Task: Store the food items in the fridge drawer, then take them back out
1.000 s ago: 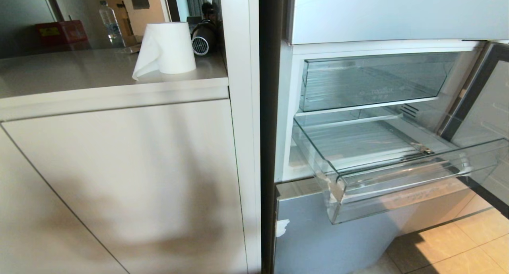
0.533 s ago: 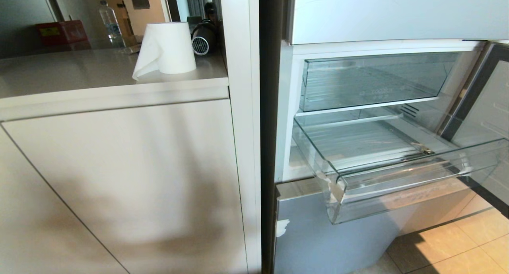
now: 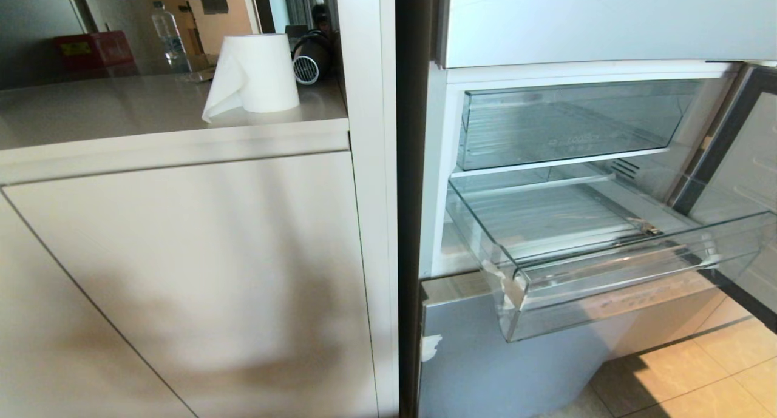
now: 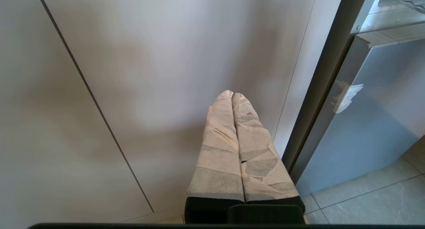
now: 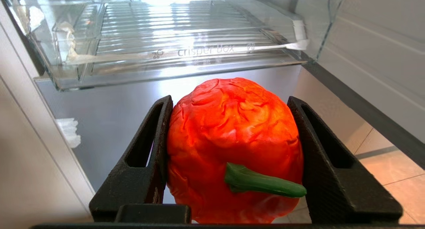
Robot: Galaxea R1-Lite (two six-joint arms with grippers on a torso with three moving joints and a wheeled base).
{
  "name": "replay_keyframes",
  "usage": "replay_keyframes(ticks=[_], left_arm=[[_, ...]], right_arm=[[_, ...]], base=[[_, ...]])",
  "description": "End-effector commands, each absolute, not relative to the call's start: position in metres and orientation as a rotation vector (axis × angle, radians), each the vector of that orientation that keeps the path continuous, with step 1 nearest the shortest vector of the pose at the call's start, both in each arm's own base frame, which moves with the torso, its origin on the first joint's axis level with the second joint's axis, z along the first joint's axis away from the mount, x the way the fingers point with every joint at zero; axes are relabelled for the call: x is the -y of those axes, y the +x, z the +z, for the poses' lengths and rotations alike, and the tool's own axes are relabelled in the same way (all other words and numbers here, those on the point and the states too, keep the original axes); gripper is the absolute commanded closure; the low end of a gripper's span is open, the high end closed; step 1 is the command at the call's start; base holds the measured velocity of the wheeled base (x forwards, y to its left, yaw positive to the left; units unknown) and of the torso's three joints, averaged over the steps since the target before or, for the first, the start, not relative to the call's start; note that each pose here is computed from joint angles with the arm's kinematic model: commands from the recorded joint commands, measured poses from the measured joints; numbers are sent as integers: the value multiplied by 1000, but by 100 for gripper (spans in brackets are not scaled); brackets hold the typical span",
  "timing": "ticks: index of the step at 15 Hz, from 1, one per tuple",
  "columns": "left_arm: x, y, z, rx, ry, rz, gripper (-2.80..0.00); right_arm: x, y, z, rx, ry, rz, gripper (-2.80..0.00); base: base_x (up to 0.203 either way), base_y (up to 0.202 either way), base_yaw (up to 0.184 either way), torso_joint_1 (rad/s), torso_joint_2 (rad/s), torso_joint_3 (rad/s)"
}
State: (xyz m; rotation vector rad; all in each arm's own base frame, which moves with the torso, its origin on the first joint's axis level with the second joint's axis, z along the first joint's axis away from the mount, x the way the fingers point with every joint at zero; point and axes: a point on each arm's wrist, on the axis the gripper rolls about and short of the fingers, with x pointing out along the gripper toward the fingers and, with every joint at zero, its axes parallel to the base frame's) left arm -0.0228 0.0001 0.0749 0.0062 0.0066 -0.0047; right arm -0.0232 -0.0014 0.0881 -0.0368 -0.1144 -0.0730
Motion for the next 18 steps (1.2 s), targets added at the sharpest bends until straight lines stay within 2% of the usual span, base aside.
replay_keyframes(ticks=[1, 8, 18], left_arm=[[0, -23, 75, -6, 6, -5, 0], [0, -23, 75, -6, 6, -6, 0], [0, -23, 75, -6, 6, -5, 0]], right_arm=[[1, -24, 88, 119, -45, -75, 0], [1, -24, 88, 122, -2, -72, 0], [3, -24, 90, 149, 36, -139, 0]], base=[[0, 0, 0, 0, 0, 0], [-1, 0, -9, 2, 0, 1], [-1, 6, -171, 1, 2, 2]])
